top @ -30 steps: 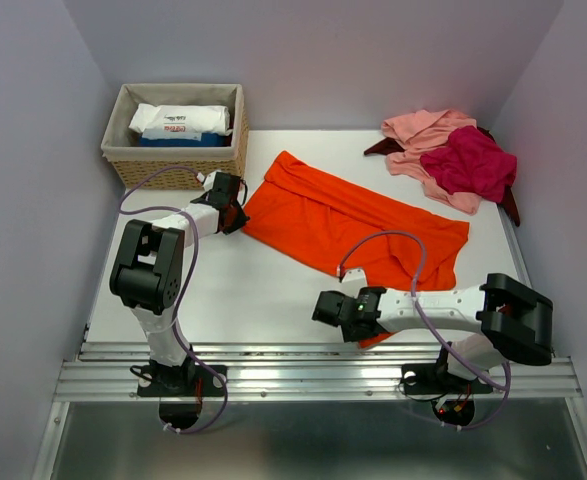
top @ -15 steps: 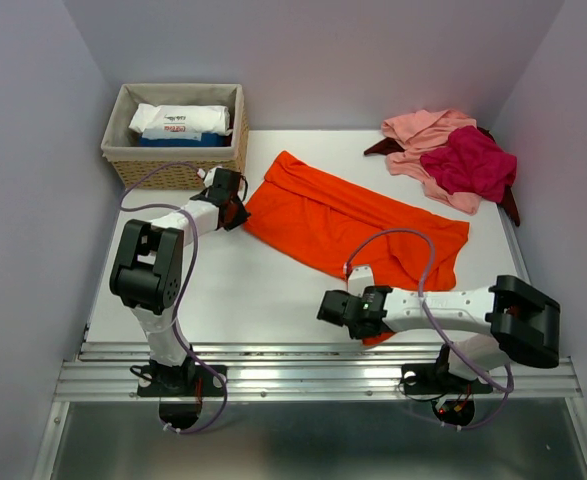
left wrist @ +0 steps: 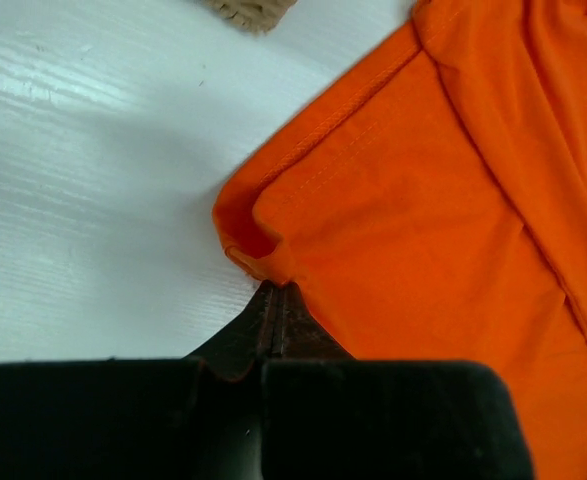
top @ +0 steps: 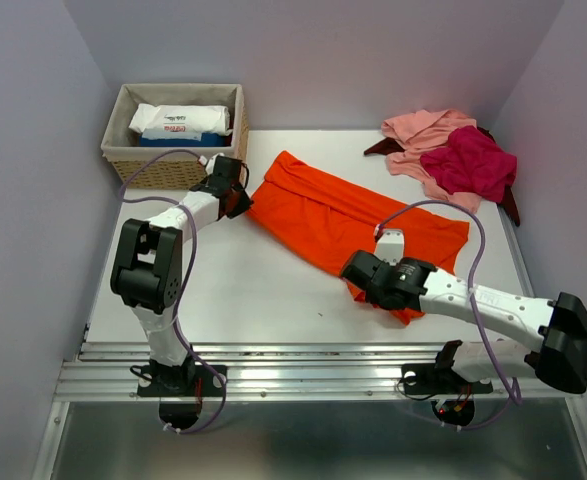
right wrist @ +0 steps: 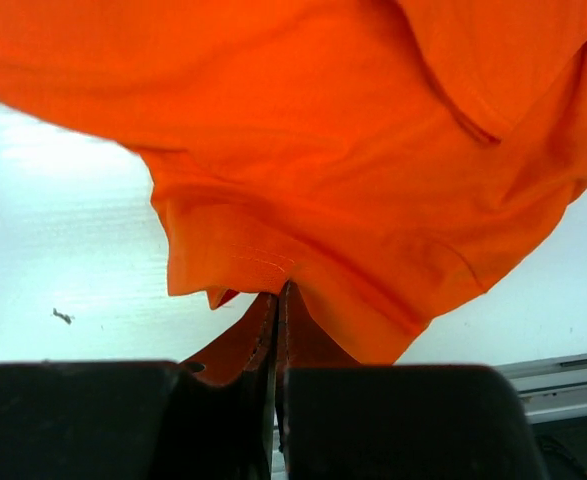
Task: Roll the t-shirts
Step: Fold the T-shirt at the center of the board.
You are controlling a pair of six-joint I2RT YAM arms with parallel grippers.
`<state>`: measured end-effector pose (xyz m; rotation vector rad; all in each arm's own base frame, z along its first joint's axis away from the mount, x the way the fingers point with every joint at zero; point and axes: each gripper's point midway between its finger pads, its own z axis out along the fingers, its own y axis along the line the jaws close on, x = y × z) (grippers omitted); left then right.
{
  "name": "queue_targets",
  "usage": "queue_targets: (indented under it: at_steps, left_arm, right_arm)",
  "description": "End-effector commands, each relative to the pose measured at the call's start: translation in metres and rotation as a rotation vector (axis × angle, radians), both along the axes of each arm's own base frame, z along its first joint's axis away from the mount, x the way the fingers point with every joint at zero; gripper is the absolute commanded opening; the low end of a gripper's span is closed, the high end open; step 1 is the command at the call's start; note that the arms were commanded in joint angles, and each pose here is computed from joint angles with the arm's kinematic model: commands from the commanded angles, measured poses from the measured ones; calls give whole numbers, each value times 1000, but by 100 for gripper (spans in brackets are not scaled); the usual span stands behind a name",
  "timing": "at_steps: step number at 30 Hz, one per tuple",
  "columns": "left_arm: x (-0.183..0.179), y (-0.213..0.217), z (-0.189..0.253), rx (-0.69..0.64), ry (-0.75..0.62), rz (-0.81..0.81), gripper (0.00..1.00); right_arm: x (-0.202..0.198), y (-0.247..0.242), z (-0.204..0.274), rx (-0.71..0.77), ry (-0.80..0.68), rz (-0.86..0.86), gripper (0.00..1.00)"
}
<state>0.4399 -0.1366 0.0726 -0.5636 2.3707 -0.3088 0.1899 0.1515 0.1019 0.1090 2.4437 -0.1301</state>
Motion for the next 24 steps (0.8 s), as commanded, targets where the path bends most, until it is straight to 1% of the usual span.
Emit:
queue_targets:
  at_steps: [1,8,9,14,16,20,24]
  left_arm:
    - [20,-9,26,-22,-58,-9,0]
    - [41,-18,49,-37,-100,-21,0]
    - [43,-19,44,-32,-89,-21,0]
    - [60,-22,53,-22,-105,-20,0]
    - [63,-22,48,-13,-90,-20,0]
    - [71,-21,54,-4,-98,-21,0]
    - [68,-22,55,3,-90,-36,0]
  right_arm:
    - [28,-4,31,-8,-109,-24,1]
    - [56,-28,53,-29,-171,-96,1]
    - [59,-33,57,-41,-177,-97,1]
    - [79,-56,72,-66,-215,-154,1]
    - [86,-62,76,-79,-227,-161,1]
    - [99,-71,85,-83,-245,-182,1]
    - [107,-71,88,-73,-246,-174,1]
